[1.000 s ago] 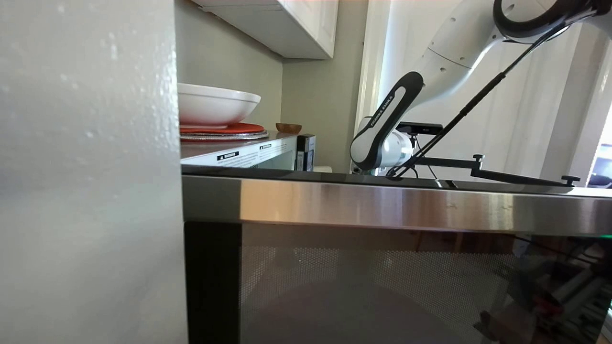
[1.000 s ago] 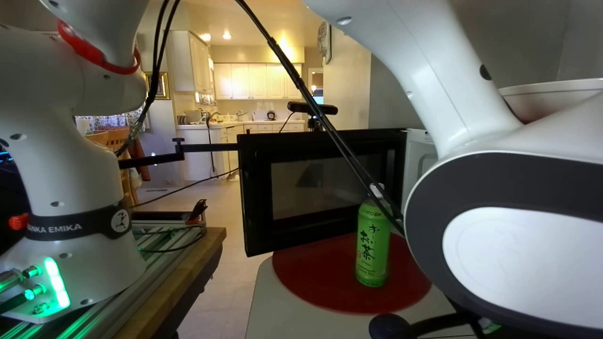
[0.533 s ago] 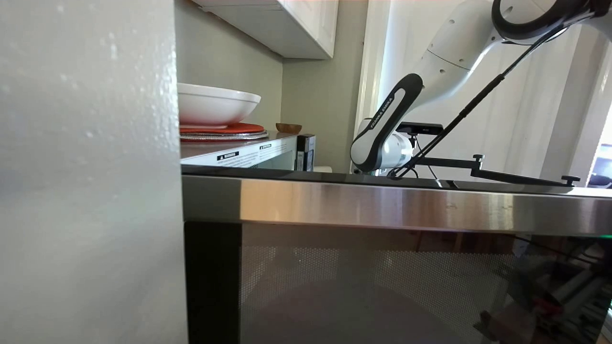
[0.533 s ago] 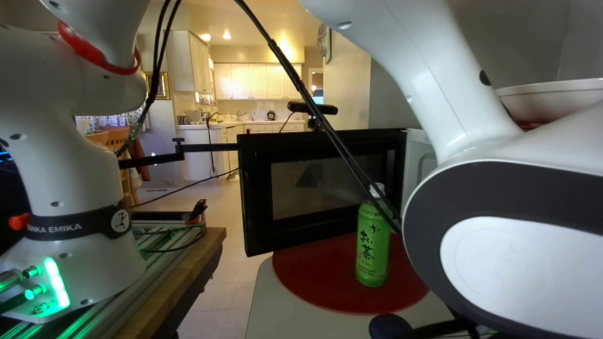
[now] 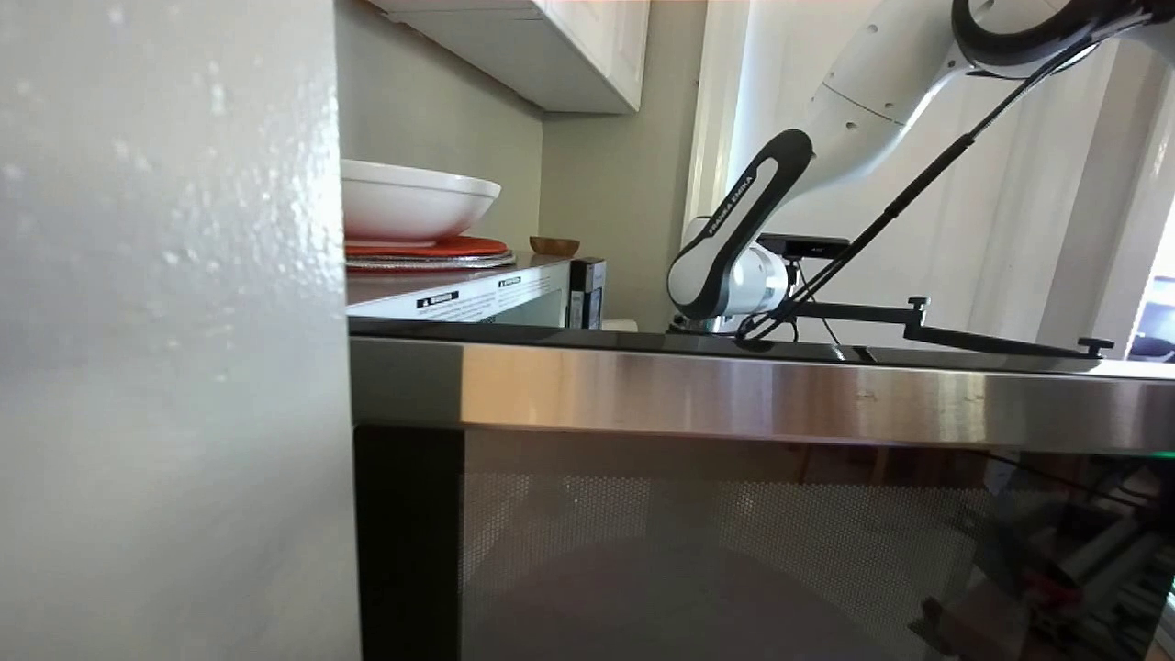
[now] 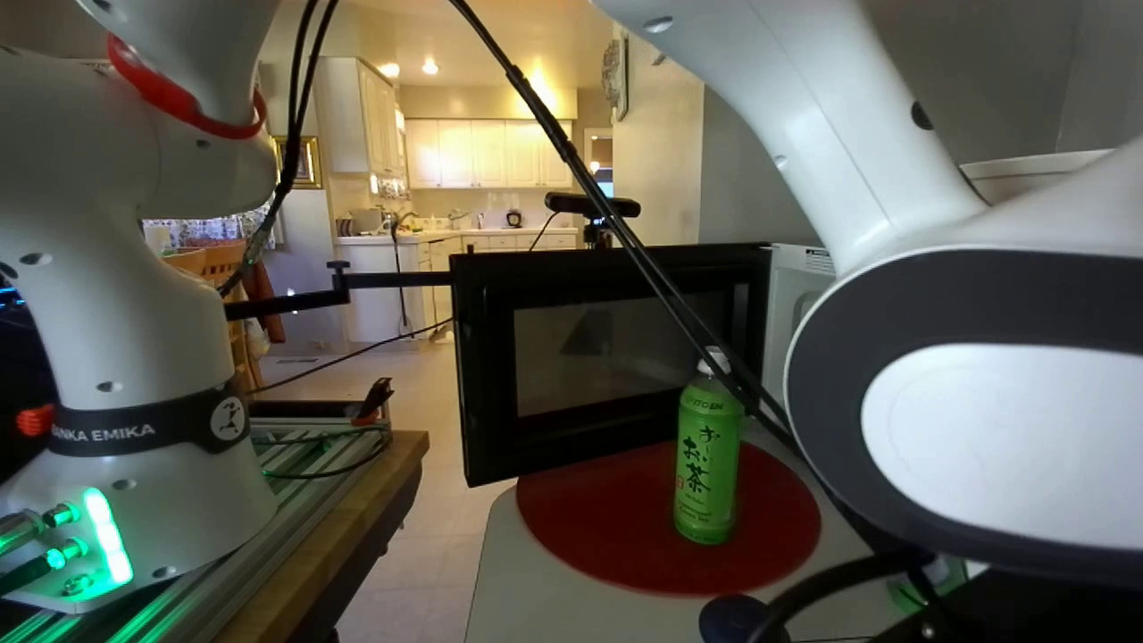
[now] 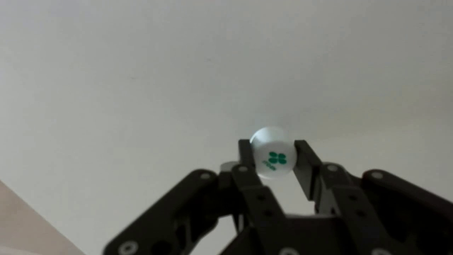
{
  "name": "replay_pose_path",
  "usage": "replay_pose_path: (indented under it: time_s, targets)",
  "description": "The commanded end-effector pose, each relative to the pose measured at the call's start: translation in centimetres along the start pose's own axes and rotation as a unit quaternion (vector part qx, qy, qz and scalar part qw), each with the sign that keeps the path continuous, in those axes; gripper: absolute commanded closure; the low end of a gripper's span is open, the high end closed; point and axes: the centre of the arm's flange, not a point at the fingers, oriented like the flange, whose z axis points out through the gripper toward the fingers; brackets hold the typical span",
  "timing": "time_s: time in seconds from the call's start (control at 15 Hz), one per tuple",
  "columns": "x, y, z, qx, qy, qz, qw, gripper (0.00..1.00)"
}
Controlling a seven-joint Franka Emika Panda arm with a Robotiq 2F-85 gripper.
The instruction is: Pick up the white cap on the right and put it on the green bottle
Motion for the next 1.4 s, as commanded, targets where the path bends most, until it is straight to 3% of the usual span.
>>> replay_pose_path:
  time_s: [0.0, 0.27, 0.67, 1.33]
  targets:
    - [-2.6, -0.6, -4.5, -0.007, -0.023, -0.032, 0.9992, 0.92]
    - [-6.3, -2.1, -9.7, -0.010, -0.044, -0.081, 0.9957, 0.92]
    - [-12.1, -4.2, -18.6, 0.020, -0.040, -0.162, 0.9857, 0.92]
    - [-24.4, -6.1, -28.2, 0.088, -0.060, -0.299, 0.9483, 0.92]
